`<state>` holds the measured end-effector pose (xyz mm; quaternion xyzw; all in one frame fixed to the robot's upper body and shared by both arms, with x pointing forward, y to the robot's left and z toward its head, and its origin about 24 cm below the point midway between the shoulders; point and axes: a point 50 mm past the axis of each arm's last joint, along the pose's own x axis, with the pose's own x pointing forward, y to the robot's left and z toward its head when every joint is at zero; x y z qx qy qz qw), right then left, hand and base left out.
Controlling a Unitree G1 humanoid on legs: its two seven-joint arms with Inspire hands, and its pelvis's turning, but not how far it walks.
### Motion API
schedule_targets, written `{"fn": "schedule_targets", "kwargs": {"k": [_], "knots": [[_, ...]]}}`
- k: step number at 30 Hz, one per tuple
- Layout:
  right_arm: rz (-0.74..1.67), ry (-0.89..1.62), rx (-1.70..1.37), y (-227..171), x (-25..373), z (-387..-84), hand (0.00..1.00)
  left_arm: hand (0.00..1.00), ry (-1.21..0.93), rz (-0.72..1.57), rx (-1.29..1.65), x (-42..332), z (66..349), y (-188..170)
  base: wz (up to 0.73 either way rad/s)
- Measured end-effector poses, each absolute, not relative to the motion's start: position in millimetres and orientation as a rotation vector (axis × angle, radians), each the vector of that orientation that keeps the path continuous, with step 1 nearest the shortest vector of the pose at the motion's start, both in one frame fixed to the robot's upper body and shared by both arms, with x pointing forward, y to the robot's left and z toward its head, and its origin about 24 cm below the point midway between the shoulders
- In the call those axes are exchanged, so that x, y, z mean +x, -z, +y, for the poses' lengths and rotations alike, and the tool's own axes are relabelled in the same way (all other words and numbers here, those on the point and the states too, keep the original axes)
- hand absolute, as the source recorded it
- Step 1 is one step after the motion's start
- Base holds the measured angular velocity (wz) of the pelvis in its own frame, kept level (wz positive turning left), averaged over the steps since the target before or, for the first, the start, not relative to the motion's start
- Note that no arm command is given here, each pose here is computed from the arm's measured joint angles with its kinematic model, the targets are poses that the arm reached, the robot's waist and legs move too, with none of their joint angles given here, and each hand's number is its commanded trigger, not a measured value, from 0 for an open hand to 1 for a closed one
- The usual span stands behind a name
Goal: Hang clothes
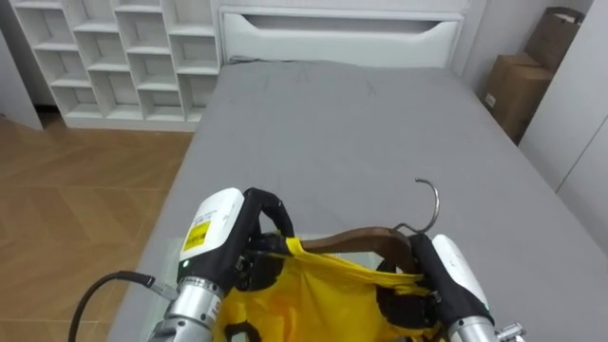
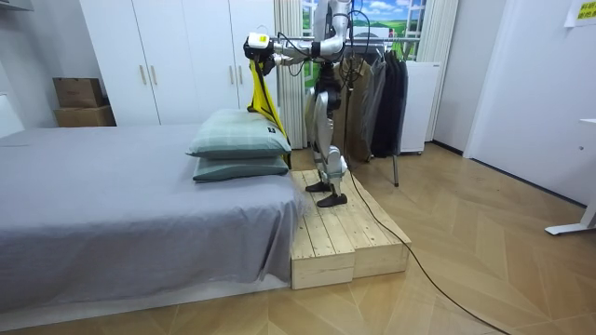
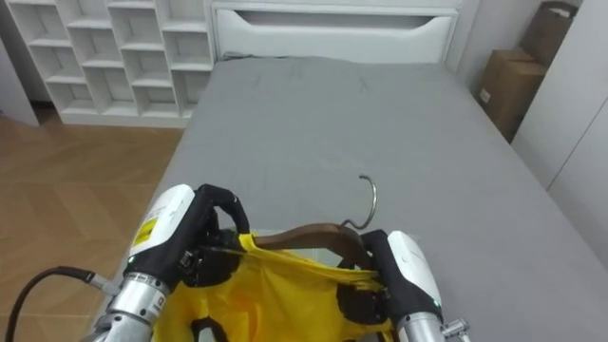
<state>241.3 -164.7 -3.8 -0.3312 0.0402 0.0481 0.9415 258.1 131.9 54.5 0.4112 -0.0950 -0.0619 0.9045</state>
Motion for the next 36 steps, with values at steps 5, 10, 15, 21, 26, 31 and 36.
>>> {"fn": "schedule_targets", "kwargs": {"k": [5, 10, 15, 21, 26, 31, 36], "knots": [[0.082, -0.098, -0.674, 4.0, 241.2, -164.7, 1.0, 1.0, 0.128, -0.196, 0.85, 258.1, 131.9, -54.5, 0.0], [0.08, -0.1, -0.687, 4.1, 241.1, -164.7, 1.0, 1.0, 0.128, -0.196, 0.85, 258.1, 131.9, -54.5, 0.0], [0.081, -0.1, -0.686, 5.7, 240.7, -166.3, 1.0, 1.0, 0.128, -0.196, 0.85, 258.1, 131.9, -54.5, 0.0], [0.091, -0.106, -0.681, 10.0, 238.3, -167.2, 1.0, 1.0, 0.131, -0.176, 0.848, 254.2, 133.2, -49.6, 0.0], [0.116, -0.108, -0.676, 15.5, 233.0, -168.0, 1.0, 1.0, 0.135, -0.15, 0.844, 249.3, 134.5, -43.5, 0.0], [0.117, -0.112, -0.692, 16.1, 232.7, -167.9, 1.0, 0.0, 0.136, -0.14, 0.838, 247.0, 134.4, -40.9, 0.0], [0.133, -0.129, -0.739, 20.5, 231.2, -167.6, 1.0, 0.0, 0.134, -0.128, 0.822, 244.4, 133.4, -38.2, 0.0]]}}
